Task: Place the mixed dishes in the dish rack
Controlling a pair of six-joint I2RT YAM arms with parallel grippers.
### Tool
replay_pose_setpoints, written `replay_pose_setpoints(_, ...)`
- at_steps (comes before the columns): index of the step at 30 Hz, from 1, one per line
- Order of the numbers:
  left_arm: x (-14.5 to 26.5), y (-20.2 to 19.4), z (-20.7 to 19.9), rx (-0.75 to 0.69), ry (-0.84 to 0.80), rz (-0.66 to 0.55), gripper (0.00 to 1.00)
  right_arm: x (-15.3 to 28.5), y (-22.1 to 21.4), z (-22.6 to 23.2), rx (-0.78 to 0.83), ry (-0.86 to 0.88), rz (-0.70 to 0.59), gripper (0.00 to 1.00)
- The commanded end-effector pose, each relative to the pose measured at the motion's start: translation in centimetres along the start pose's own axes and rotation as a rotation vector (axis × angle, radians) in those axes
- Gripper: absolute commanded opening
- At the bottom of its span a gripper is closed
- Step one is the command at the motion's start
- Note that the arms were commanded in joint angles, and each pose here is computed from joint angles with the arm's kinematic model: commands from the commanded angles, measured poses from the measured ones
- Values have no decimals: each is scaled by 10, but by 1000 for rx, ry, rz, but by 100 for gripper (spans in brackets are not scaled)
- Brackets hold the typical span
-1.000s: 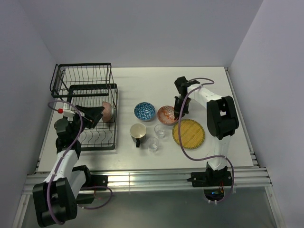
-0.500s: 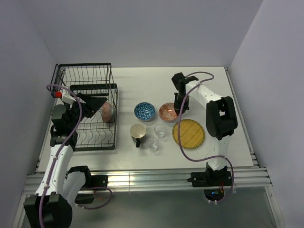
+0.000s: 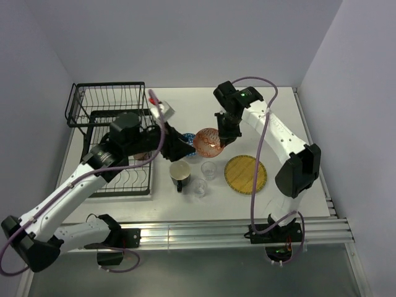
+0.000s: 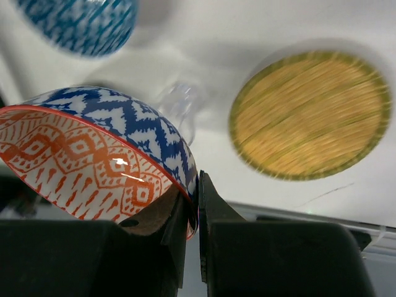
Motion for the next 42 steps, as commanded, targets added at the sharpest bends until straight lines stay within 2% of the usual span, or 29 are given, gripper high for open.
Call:
replay_pose_setpoints(1,-13,-10,-17,-170,-55,161,61,40,-28,10,47,143,44,0)
replay_pose_setpoints(6,-31,-39,-42,-251,-173,388,70,39,-74,36,144,258,173,0)
replay_pose_setpoints(12,-32,-65,-64,-347,-244,522,73,58,-99,47,203,339,237,0)
replay_pose_setpoints(18,-27,-84,-64,-391,-146,588,77,70,-117,43,195,407,293,0)
replay_pose_setpoints(28,-47,-118,-69,-488,38,709,68,86,-128,48,188,467,304,0)
replay_pose_setpoints(31,-52,-118,-68,-502,80,711,54,86,-134,47,193,449,302,0)
replay_pose_setpoints(32,-53,-119,-68,-505,89,712,41,86,-134,47,193,444,293,0)
replay_pose_setpoints(34,-54,-118,-66,-514,117,712,24,90,-134,47,190,448,279,0)
replay_pose_setpoints(36,-54,-118,-64,-517,147,715,13,93,-133,47,188,453,270,0)
replay_pose_setpoints(37,-53,-119,-63,-519,157,720,0,94,-132,48,188,456,263,0)
replay_pose_setpoints(41,-46,-119,-63,-481,179,705,0,96,-126,49,196,436,224,1)
replay_pose_setpoints(42,-44,-118,-62,-469,184,686,0,98,-121,50,195,430,198,15)
Point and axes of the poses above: each gripper's point midway between its finger pads, its own x axis back along the fingers, its own z axis along the line the jaws close on, y = z × x, the point moved 9 cm from there along x, back along the fingers, and after that the axes turned 3 degrees about x, right-handed, at the moved point
